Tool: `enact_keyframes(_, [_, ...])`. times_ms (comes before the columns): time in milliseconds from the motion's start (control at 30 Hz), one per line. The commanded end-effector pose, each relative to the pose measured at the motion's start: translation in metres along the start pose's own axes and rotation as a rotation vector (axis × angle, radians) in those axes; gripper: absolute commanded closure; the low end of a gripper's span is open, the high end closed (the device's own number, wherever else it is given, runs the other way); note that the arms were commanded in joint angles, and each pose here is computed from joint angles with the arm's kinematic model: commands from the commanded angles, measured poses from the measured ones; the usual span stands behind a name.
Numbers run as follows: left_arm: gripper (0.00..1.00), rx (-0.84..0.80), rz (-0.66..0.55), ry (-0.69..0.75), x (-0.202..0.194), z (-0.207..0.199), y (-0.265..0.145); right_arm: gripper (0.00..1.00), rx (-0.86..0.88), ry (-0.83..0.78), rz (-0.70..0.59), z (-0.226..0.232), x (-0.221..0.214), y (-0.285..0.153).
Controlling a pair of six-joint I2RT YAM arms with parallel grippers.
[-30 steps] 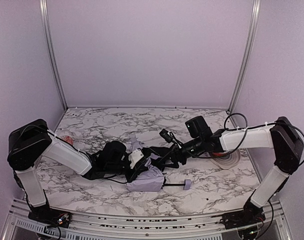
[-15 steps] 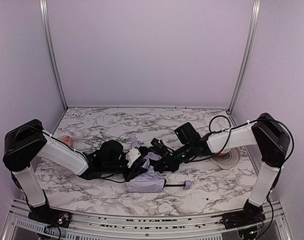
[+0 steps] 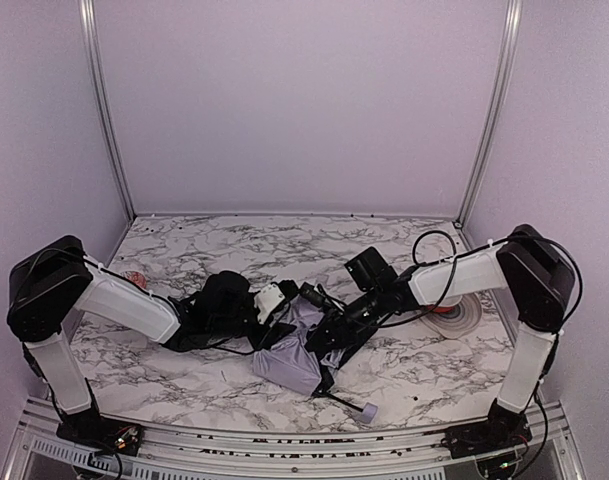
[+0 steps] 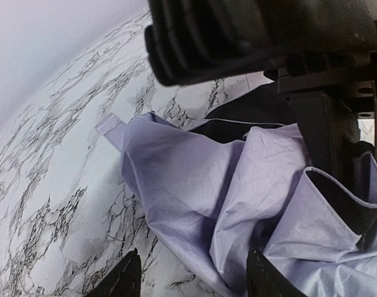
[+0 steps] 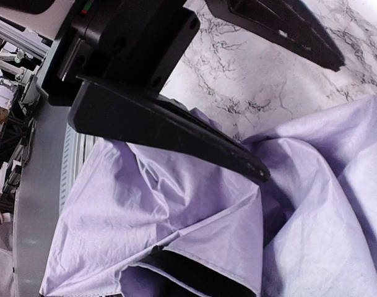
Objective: Put away the umbrella
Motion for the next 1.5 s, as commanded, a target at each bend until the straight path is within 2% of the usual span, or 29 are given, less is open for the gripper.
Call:
enact_keyframes(0, [0.45, -0.121, -0.061, 0.011, 0.017, -0.019, 0.001, 0.76, -0.036, -0.041, -0.05, 0.0, 0.016, -0.015])
enact_keyframes(67, [0.48, -0.132, -0.059, 0.012, 0.015, -0.021, 0.002, 0.79, -0.057, -0.026, -0.07, -0.006, 0.018, -0.023])
enact_keyframes(167, [0.48, -0.129, -0.049, 0.011, 0.012, -0.022, 0.001, 0.93, -0.086, 0.031, -0.092, -0.02, 0.015, -0.03])
enact_keyframes(233, [0.48, -0.117, -0.054, 0.015, 0.014, -0.019, -0.002, 0.99, -0.098, 0.08, -0.083, -0.03, 0.007, -0.029])
enact_keyframes(333, [0.44, -0.052, -0.084, 0.044, 0.028, -0.006, -0.015, 1.0, -0.128, 0.156, -0.069, -0.05, -0.005, -0.025])
enact_keyframes(367, [0.37, -0.02, -0.092, 0.059, 0.033, 0.0, -0.02, 1.0, -0.135, 0.178, -0.064, -0.057, -0.008, -0.024])
enact_keyframes(467, [0.23, 0.064, -0.093, 0.102, 0.044, 0.016, -0.035, 1.0, -0.144, 0.216, -0.052, -0.074, -0.016, -0.019])
enact_keyframes(533, [0.2, 0.097, -0.074, 0.133, 0.048, 0.023, -0.044, 1.0, -0.151, 0.236, -0.036, -0.084, -0.022, -0.014])
enact_keyframes(633, [0.21, 0.106, -0.062, 0.195, 0.054, 0.027, -0.058, 1.0, -0.158, 0.253, -0.013, -0.094, -0.029, -0.008])
enact_keyframes(733, [0.26, -0.046, -0.074, 0.304, 0.057, 0.001, -0.069, 1.0, -0.169, 0.267, 0.002, -0.103, -0.034, -0.004])
enact_keyframes(800, [0.26, -0.185, -0.078, 0.423, 0.053, -0.03, -0.074, 1.0, -0.177, 0.277, 0.016, -0.108, -0.038, -0.001])
enact_keyframes(867, [0.2, -0.293, -0.053, 0.532, 0.044, -0.056, -0.074, 1.0, -0.18, 0.281, 0.024, -0.11, -0.038, 0.0])
enact_keyframes(967, [0.11, -0.419, 0.055, 0.655, 0.023, -0.081, -0.064, 1.0, -0.188, 0.282, 0.035, -0.113, -0.038, 0.001])
enact_keyframes(1067, [0.06, -0.424, 0.122, 0.738, 0.014, -0.082, -0.046, 1.0, -0.188, 0.275, 0.043, -0.112, -0.036, 0.001])
enact_keyframes(1167, [0.05, -0.413, 0.17, 0.807, 0.006, -0.079, -0.029, 1.0, -0.186, 0.261, 0.054, -0.109, -0.034, 0.002])
enact_keyframes(1267, [0.06, -0.412, 0.225, 0.81, -0.004, -0.073, -0.012, 1.0, -0.185, 0.248, 0.063, -0.106, -0.034, 0.003])
enact_keyframes(1367, [0.12, -0.451, 0.282, 0.771, -0.021, -0.075, -0.002, 1.0, -0.175, 0.242, 0.059, -0.104, -0.031, 0.002])
enact_keyframes(1467, [0.24, -0.512, 0.317, 0.704, -0.033, -0.085, 0.001, 1.0, -0.153, 0.229, 0.044, -0.098, -0.022, 0.001])
Point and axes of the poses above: each gripper's point midway between its finger pads, its own y axis out along the fingers, its own z axis along the line the jaws close on, x = y × z, the point moved 3 cm from there along -y, back along the fingers, and after that the axes turned 13 degrees about y, right-handed, at the moved point
